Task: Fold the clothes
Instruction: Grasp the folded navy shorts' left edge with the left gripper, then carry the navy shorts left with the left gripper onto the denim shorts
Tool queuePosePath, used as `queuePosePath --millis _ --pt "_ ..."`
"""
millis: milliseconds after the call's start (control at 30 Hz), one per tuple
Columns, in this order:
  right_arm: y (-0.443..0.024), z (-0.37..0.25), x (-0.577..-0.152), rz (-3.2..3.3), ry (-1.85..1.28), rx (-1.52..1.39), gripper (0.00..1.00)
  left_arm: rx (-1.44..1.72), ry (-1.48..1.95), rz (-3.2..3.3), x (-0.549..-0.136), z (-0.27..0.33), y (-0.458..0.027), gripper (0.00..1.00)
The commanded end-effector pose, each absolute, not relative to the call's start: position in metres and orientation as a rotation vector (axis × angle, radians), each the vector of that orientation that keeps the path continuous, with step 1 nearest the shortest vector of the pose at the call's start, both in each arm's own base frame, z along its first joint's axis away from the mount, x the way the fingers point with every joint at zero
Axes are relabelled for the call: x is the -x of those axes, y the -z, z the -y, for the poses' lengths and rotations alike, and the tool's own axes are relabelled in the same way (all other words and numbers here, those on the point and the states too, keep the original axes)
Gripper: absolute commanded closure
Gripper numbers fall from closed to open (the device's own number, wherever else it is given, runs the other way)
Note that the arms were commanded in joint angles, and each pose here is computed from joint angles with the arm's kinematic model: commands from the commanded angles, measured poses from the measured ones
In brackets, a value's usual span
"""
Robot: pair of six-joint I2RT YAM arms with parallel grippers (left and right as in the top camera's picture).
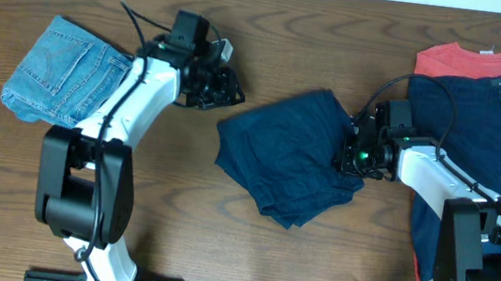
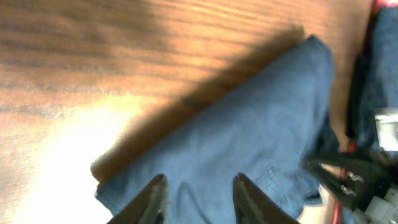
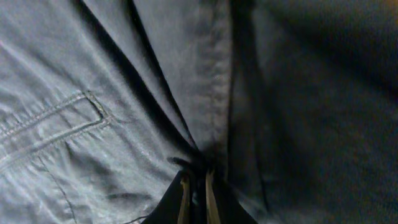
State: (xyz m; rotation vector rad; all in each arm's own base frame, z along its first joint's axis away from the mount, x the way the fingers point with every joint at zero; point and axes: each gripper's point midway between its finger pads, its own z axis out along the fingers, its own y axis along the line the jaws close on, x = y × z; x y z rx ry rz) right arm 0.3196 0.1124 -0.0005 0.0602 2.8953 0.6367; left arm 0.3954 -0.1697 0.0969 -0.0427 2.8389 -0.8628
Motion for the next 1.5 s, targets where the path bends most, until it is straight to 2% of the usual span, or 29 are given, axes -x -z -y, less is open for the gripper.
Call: queuePosePath --millis 0,100,133,167,200,267,400,433,600,1067,1100,1133,1233,1400,1433,1467 --pt "0.009 -0.109 -0.309 -2.958 -0.595 -0.067 0.91 -0.060 0.904 -2.833 -0.381 0.173 -0.123 0.59" --pt "0.002 -0.107 -0.307 -2.954 -0.589 -0.070 0.91 -0.034 0.899 -2.932 -0.354 0.167 -0.126 0.58" --pt "0.000 -0.106 -0.307 -2.951 -0.588 -0.071 0.92 -0.015 0.898 -2.975 -0.344 0.165 -0.125 0.52" --pt "-0.002 -0.106 -0.306 -2.950 -0.589 -0.072 0.92 0.001 0.892 -3.014 -0.336 0.163 -0.123 0.41" --pt "-0.003 -0.106 -0.305 -2.952 -0.589 -0.073 0.92 0.021 0.890 -3.055 -0.327 0.161 -0.119 0.34" --pt "-0.003 -0.105 -0.303 -2.962 -0.586 -0.076 0.92 0.049 0.887 -3.112 -0.313 0.160 -0.108 0.28" --pt "0.001 -0.101 -0.299 -2.987 -0.533 -0.080 0.92 0.251 0.884 -3.168 -0.298 0.161 -0.073 0.05" --pt "0.002 -0.100 -0.299 -2.989 -0.523 -0.079 0.92 0.323 0.896 -3.168 -0.296 0.164 -0.063 0.02" --pt "0.002 -0.100 -0.299 -2.988 -0.518 -0.076 0.93 0.457 1.103 -3.128 -0.277 0.194 -0.031 0.02" --pt "0.002 -0.112 -0.295 -2.994 -0.523 -0.020 0.93 0.584 1.046 -3.108 -0.255 0.252 0.026 0.01" --pt "0.002 -0.113 -0.295 -2.995 -0.524 -0.018 0.93 0.582 1.046 -3.108 -0.256 0.253 0.032 0.03" --pt "0.002 -0.113 -0.294 -2.996 -0.524 -0.022 0.93 0.587 1.039 -3.109 -0.257 0.253 0.038 0.10" --pt "0.002 -0.114 -0.293 -2.999 -0.525 -0.019 0.94 0.603 0.961 -3.116 -0.261 0.244 0.057 0.44" --pt "0.002 -0.113 -0.291 -3.010 -0.524 -0.036 0.95 0.397 1.002 -3.097 -0.264 0.241 0.053 0.88" --pt "0.001 -0.113 -0.291 -3.010 -0.525 -0.039 0.95 0.364 1.011 -3.088 -0.266 0.240 0.051 0.94" --pt "0.000 -0.113 -0.291 -3.010 -0.525 -0.041 0.96 0.337 1.013 -3.081 -0.267 0.238 0.047 0.94"
